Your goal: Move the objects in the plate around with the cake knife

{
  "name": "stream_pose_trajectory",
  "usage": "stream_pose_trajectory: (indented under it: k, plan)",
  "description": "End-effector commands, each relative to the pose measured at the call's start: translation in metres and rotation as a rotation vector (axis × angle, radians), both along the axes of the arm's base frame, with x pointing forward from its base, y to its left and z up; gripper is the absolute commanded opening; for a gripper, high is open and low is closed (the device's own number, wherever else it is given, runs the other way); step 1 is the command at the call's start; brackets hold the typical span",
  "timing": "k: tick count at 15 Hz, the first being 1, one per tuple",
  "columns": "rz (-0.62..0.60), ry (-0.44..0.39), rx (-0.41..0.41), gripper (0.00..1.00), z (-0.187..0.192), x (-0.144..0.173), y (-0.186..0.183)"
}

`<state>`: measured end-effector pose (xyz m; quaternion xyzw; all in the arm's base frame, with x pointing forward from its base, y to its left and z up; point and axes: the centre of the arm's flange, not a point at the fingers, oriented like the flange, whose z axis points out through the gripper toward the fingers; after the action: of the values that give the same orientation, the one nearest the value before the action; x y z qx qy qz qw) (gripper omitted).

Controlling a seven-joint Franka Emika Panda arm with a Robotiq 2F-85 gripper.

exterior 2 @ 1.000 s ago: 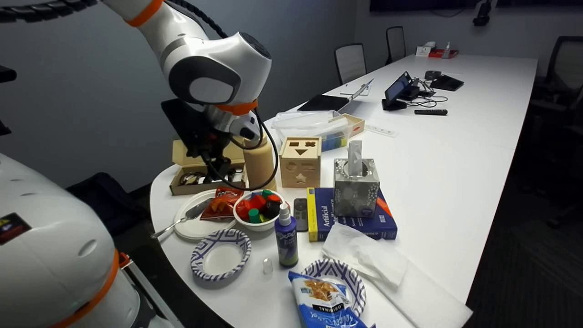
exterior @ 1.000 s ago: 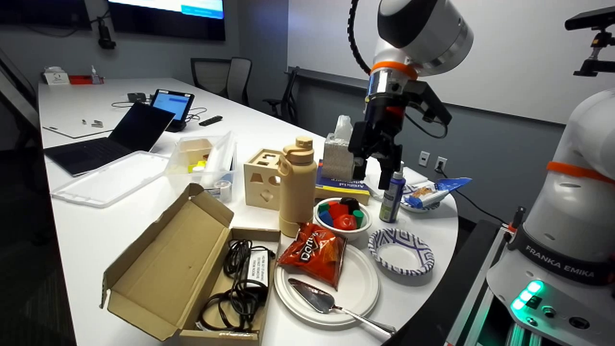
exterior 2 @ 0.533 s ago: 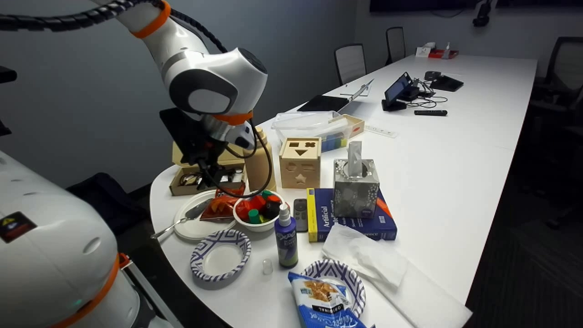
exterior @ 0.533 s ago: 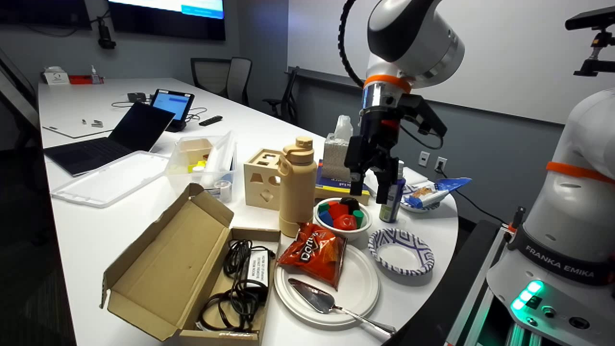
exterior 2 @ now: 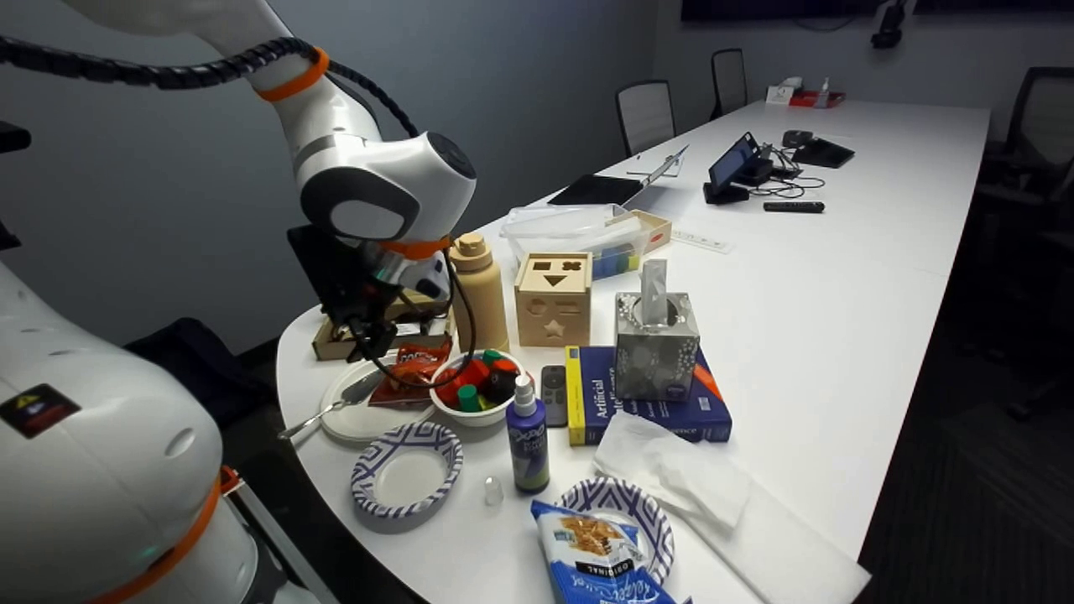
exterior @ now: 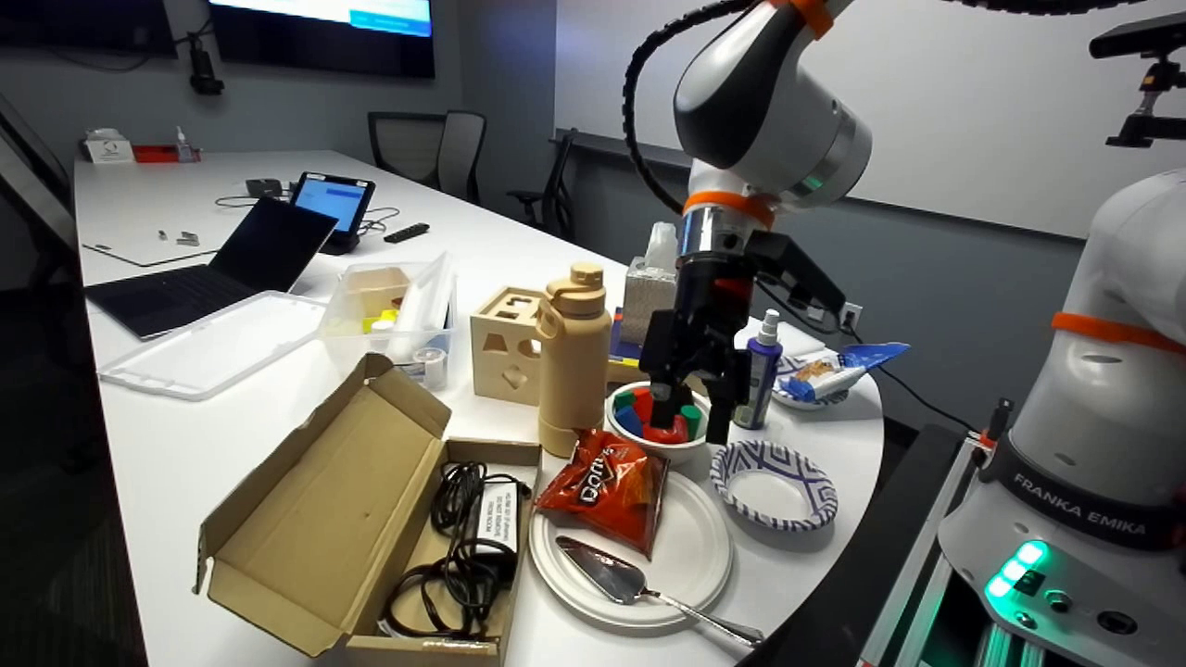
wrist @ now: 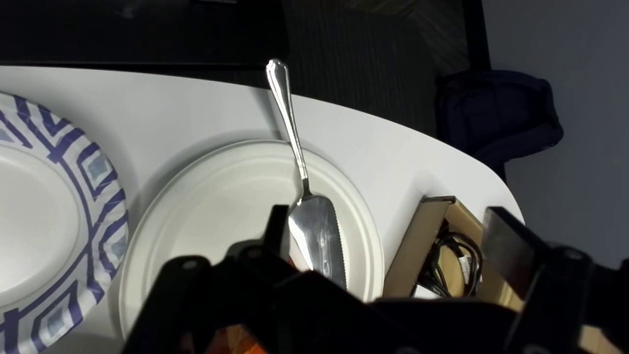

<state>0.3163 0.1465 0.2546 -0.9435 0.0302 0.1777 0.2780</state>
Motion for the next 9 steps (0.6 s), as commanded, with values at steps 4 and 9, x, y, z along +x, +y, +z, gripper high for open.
stream_pose_trajectory:
  k: [4, 9]
  plan:
    - [-0.015, 0.052, 0.017, 1.00, -0.058, -0.061, -0.003]
    - [-0.030, 0.121, 0.056, 1.00, -0.078, -0.082, 0.002]
